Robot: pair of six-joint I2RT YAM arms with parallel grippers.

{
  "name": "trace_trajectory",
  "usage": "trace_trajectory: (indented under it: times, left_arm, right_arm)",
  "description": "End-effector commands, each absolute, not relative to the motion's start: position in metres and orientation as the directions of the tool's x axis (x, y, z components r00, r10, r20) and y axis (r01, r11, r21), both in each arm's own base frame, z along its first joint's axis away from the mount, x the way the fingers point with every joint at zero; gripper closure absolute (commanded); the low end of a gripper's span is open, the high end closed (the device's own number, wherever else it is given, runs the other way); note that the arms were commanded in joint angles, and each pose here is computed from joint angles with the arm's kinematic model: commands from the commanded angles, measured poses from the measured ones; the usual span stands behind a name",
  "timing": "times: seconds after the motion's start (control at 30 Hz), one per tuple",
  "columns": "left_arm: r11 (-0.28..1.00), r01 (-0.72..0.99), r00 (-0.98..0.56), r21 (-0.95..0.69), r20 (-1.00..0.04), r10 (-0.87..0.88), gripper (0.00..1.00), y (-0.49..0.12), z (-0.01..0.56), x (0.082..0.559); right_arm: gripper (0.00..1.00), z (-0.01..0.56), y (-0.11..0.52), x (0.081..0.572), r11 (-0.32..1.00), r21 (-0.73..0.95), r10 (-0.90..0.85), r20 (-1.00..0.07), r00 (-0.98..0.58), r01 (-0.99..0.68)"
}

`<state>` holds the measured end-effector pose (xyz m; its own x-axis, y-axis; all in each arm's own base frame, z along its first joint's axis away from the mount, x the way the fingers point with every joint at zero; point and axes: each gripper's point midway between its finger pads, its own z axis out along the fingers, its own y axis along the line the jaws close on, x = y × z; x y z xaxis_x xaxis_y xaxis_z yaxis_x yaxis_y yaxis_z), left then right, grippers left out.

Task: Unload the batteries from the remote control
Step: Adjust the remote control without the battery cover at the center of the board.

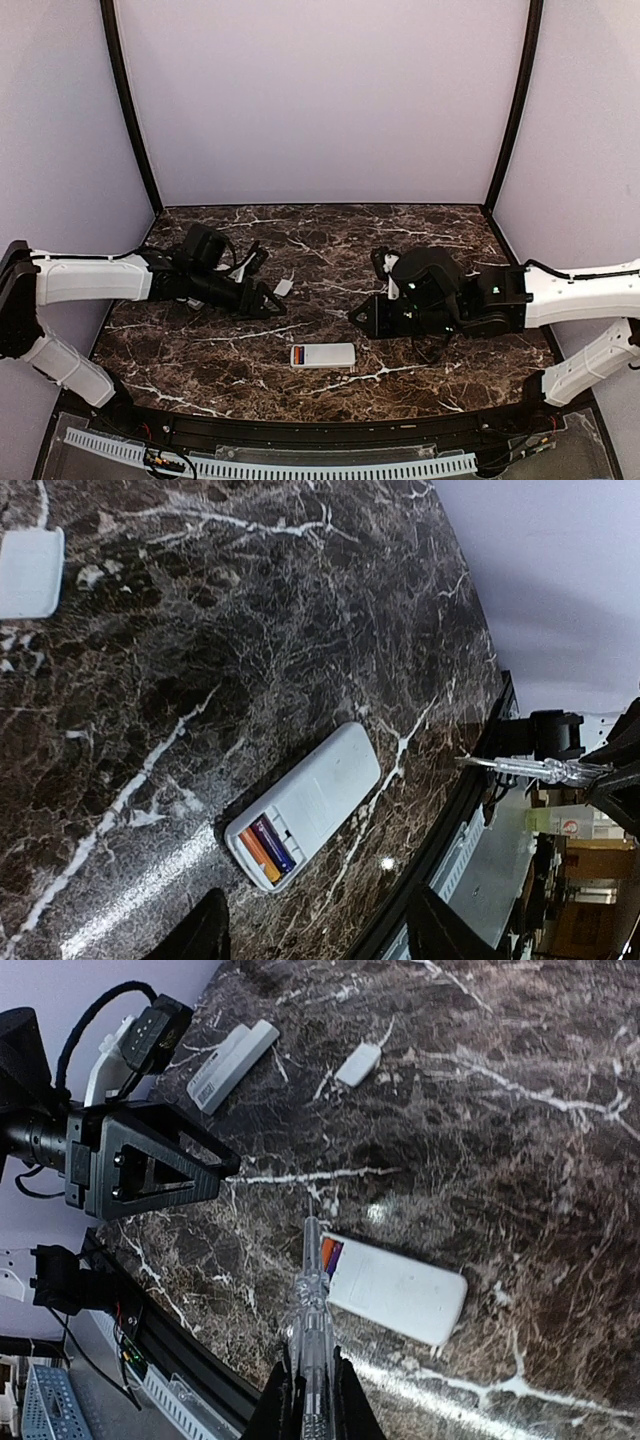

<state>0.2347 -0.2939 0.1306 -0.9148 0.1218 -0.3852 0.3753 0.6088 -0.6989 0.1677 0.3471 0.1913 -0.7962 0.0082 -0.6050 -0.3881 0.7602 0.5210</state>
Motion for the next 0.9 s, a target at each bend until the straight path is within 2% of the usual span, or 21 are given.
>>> trace_trajectory:
  times: [0.0, 0.2, 0.53, 0.67, 0.87]
  left_arm:
    - [0.584, 0.409, -0.911, -0.701, -0.352, 0.215, 0.43, -0.317, 0.112, 0.229]
    - [0.568, 0.423, -0.906, -0.706, -0.334, 0.259, 0.44, -0.342, 0.1, 0.236]
    - [0.608, 0.452, -0.891, -0.653, -0.3, 0.341, 0.44, -0.358, 0.07, 0.247]
    - [0.608, 0.463, -0.885, -0.645, -0.294, 0.361, 0.44, -0.363, 0.064, 0.247]
    - [0.615, 0.468, -0.878, -0.635, -0.255, 0.405, 0.43, -0.362, 0.048, 0.237]
  right_arm:
    - [1.0, 0.155, 0.341, 0.143, 0.826, 0.479, -0.025, -0.495, -0.868, -0.297]
    - [1.0, 0.145, 0.324, 0.136, 0.876, 0.423, -0.018, -0.454, -0.891, -0.233]
    - [1.0, 0.129, 0.293, 0.098, 0.858, 0.435, -0.125, -0.339, -0.932, -0.273]
    - [1.0, 0.129, 0.298, 0.092, 0.828, 0.477, -0.141, -0.334, -0.932, -0.296]
    - [1.0, 0.118, 0.306, 0.098, 0.853, 0.438, -0.14, -0.33, -0.934, -0.283]
